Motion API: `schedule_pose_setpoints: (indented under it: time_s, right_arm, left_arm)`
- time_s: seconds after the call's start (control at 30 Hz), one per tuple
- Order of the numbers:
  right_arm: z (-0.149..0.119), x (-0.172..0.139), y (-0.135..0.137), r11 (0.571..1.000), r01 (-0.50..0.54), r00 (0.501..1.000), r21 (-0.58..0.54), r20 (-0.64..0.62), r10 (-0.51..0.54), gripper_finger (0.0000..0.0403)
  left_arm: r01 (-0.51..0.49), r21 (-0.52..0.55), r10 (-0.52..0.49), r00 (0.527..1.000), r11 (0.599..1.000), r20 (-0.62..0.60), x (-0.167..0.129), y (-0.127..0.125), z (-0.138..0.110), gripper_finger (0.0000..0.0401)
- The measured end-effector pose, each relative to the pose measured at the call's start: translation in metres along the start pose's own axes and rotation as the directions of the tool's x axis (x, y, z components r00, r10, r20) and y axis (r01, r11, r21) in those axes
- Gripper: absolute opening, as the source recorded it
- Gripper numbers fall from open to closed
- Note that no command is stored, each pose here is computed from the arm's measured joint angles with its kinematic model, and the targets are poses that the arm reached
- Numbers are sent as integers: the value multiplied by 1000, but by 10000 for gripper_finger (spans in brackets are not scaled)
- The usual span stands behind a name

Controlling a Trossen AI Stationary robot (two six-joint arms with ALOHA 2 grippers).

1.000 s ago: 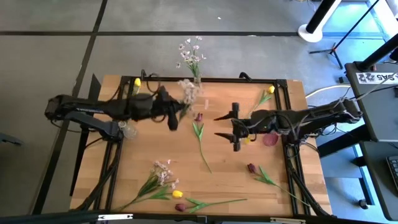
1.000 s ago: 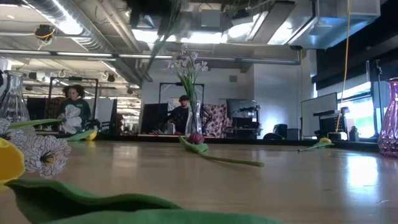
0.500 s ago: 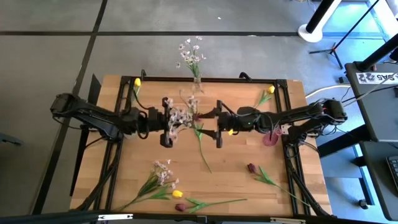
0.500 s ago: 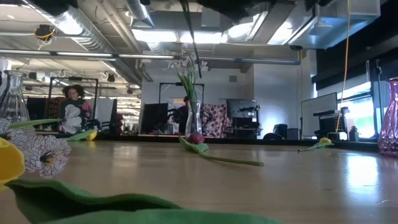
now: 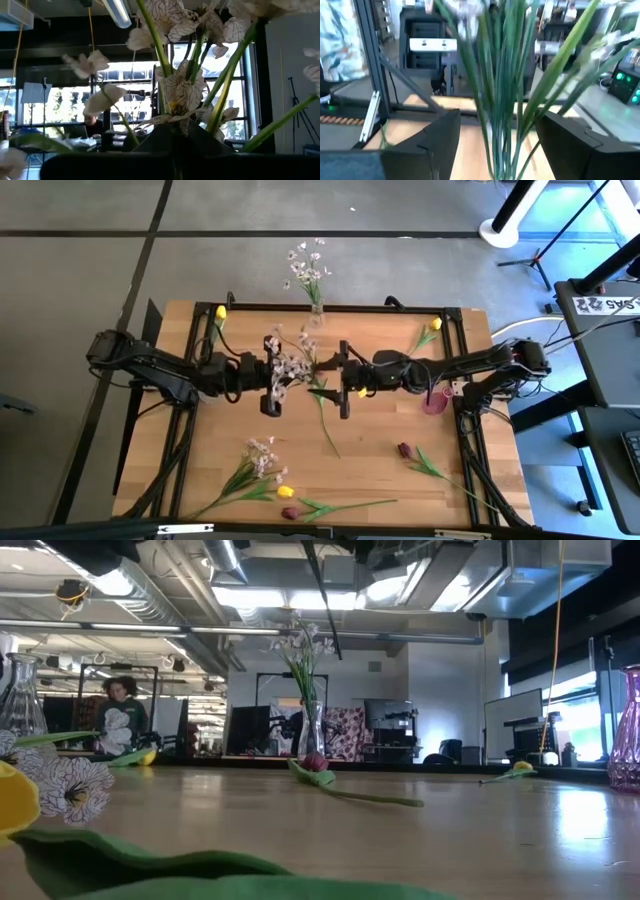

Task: Sort flowers into vase by color
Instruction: Put the top white flower into the top transparent vase

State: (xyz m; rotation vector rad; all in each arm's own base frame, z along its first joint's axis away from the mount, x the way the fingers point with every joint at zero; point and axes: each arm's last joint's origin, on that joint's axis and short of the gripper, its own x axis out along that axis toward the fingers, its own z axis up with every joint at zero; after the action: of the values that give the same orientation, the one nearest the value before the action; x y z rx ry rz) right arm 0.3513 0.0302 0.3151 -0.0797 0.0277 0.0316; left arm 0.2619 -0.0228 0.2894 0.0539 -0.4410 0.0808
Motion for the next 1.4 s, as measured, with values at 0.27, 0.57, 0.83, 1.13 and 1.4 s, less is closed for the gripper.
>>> schedule_pose_setpoints:
  time_s: [0.27, 0.57, 0.83, 1.13, 1.4]
  right_arm:
    - [-6, 14, 1, 999, 23, 1000, -23, -14, -23, 184]
    - [-6, 14, -1, 994, 60, 998, -90, -23, -62, 13]
    - [7, 8, -22, 990, 116, 992, -76, 55, -112, 11]
    - [1, -15, -84, 980, 199, 934, -9, 305, -187, 7]
    - [-27, -36, -136, 930, 367, 869, 31, 344, -355, 9]
  left_arm:
    - [-21, 6, 21, 999, 1000, -39, 2, 3, -9, 8]
    - [-48, 42, 55, 982, 998, -180, -4, 5, -10, 87]
    - [-1, 33, 12, 936, 999, -351, -37, 6, 27, 154]
    - [13, -131, -75, 871, 991, -486, -83, 1, 35, 150]
    - [-119, -172, 31, 897, 978, -441, -112, 3, -19, 149]
